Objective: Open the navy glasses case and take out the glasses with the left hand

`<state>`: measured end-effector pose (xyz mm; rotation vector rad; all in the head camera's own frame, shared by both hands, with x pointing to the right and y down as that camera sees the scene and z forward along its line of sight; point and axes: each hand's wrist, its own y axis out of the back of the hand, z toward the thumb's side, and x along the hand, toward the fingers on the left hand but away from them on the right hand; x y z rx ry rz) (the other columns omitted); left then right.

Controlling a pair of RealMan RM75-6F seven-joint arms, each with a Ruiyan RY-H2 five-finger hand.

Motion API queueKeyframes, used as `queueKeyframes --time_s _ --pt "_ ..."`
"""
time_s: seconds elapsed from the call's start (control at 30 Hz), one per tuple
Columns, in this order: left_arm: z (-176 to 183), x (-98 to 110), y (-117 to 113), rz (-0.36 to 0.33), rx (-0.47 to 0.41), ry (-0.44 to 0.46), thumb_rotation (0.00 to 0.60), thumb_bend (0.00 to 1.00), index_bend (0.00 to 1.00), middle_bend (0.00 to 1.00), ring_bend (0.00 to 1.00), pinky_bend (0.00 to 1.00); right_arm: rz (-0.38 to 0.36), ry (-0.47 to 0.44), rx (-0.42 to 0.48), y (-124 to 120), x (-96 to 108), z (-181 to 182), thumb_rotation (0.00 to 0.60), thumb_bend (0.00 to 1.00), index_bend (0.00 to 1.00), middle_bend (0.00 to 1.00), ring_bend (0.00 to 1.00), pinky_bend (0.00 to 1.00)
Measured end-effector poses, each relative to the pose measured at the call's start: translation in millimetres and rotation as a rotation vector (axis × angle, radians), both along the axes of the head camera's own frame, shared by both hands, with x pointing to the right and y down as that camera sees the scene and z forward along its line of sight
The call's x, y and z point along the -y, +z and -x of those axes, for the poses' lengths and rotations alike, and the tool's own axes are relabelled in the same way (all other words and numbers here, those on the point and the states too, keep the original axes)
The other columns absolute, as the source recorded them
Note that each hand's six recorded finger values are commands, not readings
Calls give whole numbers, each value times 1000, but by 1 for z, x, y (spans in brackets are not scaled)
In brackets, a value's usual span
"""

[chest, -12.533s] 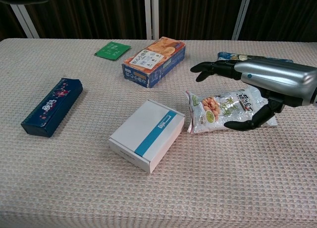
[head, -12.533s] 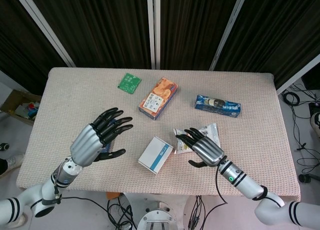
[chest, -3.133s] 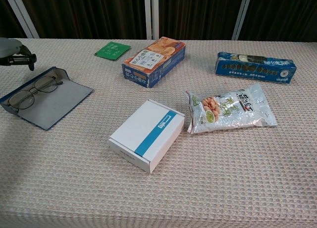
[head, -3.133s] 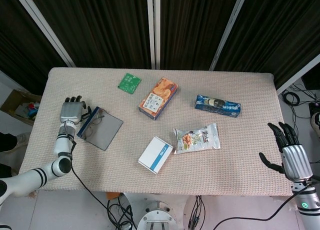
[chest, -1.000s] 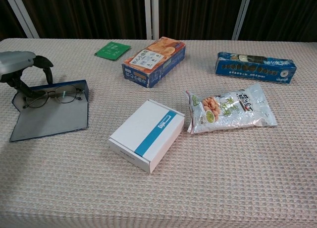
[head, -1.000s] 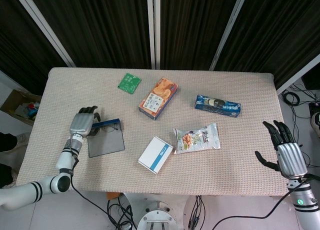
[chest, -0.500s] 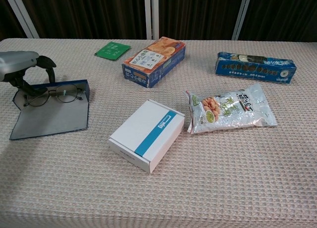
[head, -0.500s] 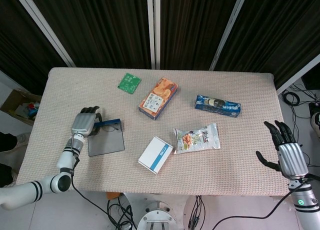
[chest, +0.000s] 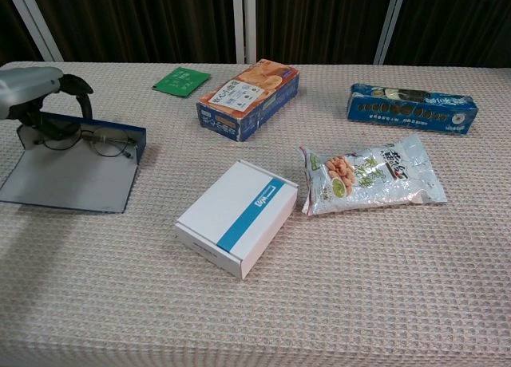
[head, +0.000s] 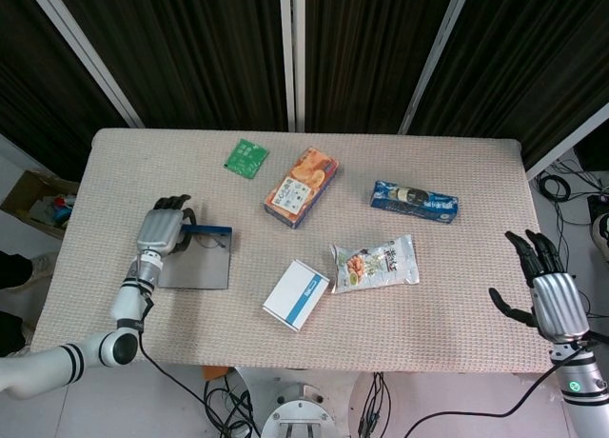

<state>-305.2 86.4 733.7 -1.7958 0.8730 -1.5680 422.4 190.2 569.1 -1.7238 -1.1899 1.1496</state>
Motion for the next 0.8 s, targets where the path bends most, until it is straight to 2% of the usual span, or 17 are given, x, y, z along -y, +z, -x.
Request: queueKeyframes --time_s 0.17,0.4,0.6,0.8 --pt "-5 8 -3 -94 -65 -31 600 513 475 121 94 116 -2 11 -1 -1 -1 -3 600 229 23 144 0 51" --pt "-9 15 3 -214 -224 -110 600 523 455 121 94 118 -1 20 -1 -1 -3 -6 600 228 23 144 0 51" --pt "-13 11 18 -245 -334 -166 600 519 436 121 94 118 2 24 -3 -1 -3 -7 600 228 23 144 0 51" --pt "-14 8 27 -258 -381 -207 600 522 431 115 94 118 4 29 -5 0 -3 -9 600 229 23 144 0 52"
